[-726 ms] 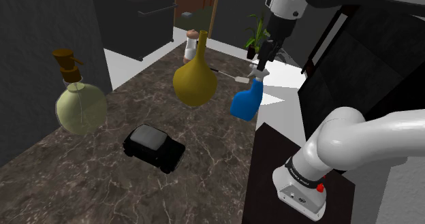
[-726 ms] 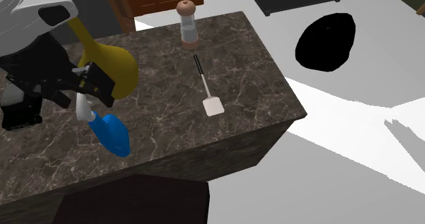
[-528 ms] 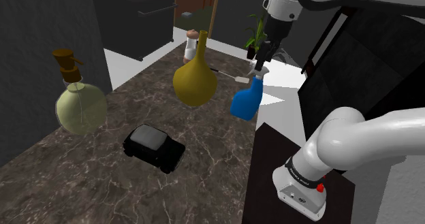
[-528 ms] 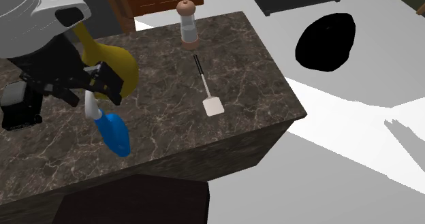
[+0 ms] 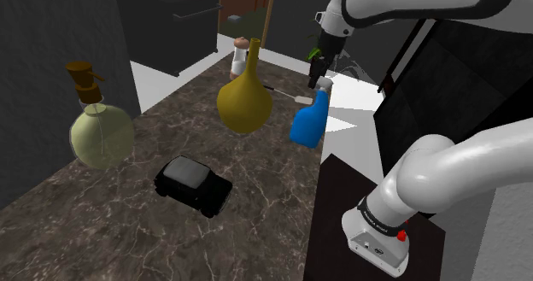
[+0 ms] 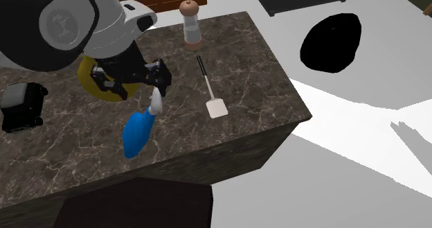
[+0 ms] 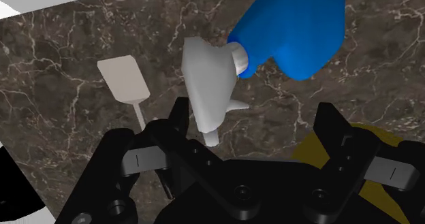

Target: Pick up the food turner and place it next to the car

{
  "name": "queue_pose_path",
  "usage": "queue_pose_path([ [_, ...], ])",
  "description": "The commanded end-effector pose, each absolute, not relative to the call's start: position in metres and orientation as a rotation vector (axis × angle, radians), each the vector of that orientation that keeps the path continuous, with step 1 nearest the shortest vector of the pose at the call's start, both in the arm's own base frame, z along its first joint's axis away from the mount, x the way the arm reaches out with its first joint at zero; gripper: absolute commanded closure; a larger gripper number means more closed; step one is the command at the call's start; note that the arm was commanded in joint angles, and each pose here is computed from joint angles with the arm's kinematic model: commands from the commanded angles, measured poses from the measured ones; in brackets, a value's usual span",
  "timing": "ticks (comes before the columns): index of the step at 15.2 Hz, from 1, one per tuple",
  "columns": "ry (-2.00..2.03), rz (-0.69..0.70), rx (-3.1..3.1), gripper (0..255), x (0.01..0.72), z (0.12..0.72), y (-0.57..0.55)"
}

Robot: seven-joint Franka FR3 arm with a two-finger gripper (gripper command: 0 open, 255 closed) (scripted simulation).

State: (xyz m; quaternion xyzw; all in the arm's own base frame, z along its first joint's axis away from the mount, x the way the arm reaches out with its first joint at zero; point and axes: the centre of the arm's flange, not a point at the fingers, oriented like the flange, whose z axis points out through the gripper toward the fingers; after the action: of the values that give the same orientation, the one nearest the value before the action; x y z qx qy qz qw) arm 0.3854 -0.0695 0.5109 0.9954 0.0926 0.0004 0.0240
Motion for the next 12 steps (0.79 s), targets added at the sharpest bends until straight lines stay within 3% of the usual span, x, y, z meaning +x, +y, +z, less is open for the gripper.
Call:
queue_pose_path([
  [1, 0.322, 0.013, 3.082, 0, 0.402, 0.496, -0.086],
  [12, 0.509, 0.069, 3.092, 0, 0.5, 0.423, -0.164],
])
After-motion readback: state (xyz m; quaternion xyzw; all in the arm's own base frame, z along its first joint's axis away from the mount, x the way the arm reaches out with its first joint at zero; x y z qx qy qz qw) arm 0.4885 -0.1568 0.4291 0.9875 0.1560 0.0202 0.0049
